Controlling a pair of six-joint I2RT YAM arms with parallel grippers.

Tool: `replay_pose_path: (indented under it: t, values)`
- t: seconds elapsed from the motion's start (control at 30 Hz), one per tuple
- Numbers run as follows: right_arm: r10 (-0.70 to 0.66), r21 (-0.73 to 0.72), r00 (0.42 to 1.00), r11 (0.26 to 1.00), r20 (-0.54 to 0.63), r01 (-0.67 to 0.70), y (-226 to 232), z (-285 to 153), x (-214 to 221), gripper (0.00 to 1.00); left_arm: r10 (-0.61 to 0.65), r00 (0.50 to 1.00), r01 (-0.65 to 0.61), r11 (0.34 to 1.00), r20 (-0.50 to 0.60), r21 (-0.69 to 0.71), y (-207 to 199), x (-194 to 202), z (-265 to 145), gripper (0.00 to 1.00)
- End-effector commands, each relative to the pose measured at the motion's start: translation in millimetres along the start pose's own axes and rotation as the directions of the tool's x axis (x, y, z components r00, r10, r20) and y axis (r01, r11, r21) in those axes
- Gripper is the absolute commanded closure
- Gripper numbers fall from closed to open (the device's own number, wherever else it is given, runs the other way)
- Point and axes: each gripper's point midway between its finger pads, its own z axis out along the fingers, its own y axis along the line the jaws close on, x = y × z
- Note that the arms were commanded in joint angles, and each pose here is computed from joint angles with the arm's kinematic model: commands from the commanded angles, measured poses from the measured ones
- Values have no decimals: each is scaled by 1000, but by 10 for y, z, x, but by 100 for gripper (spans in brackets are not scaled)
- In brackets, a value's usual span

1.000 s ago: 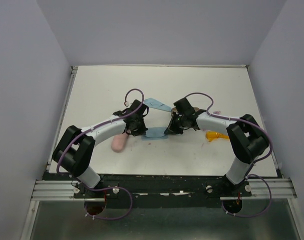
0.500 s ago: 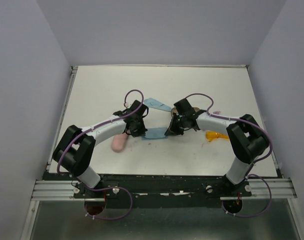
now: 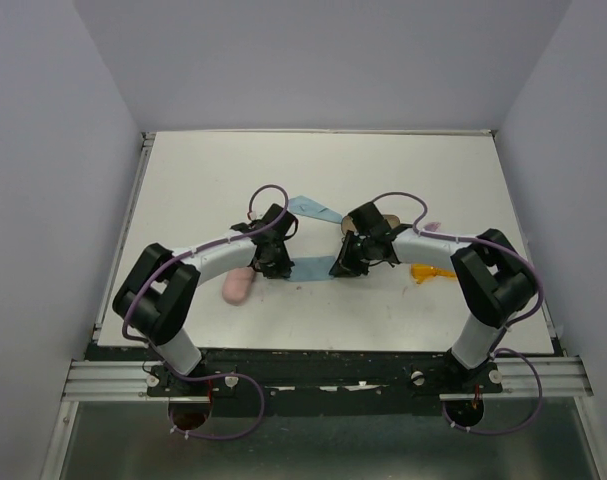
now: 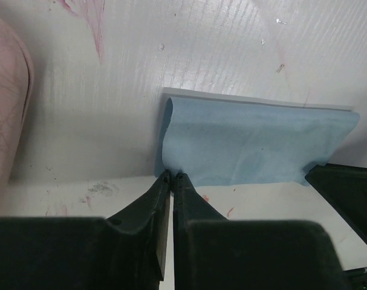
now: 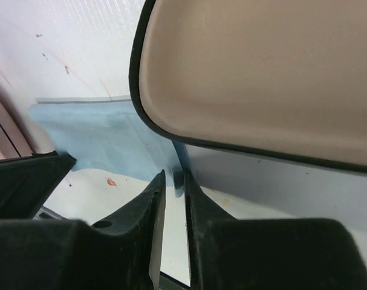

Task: Organize the sunglasses
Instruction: Fold the glasses cleaning cloth at the center of the board.

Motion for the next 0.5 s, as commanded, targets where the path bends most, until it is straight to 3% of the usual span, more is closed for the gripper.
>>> replay_pose_path:
  t: [0.0,0.23,0.4,0.47]
  values:
    - [-3,11,1000,1000,23,3,-33,-85,-12,70,-13,1000,14,999,12,-37,122,39,-100,76]
    - [-36,45,993,999,116,30,-36,-303,-163,58,11,999,-10,999,34,-34,142,11,-298,48]
    - [-133,30,980,991,149,130,48,-448,-231,50,21,996,-19,1000,87,-24,129,-88,-432,25]
    - [-153,27,977,988,149,151,54,-432,-245,48,30,994,-29,1000,101,-7,86,-131,-430,22]
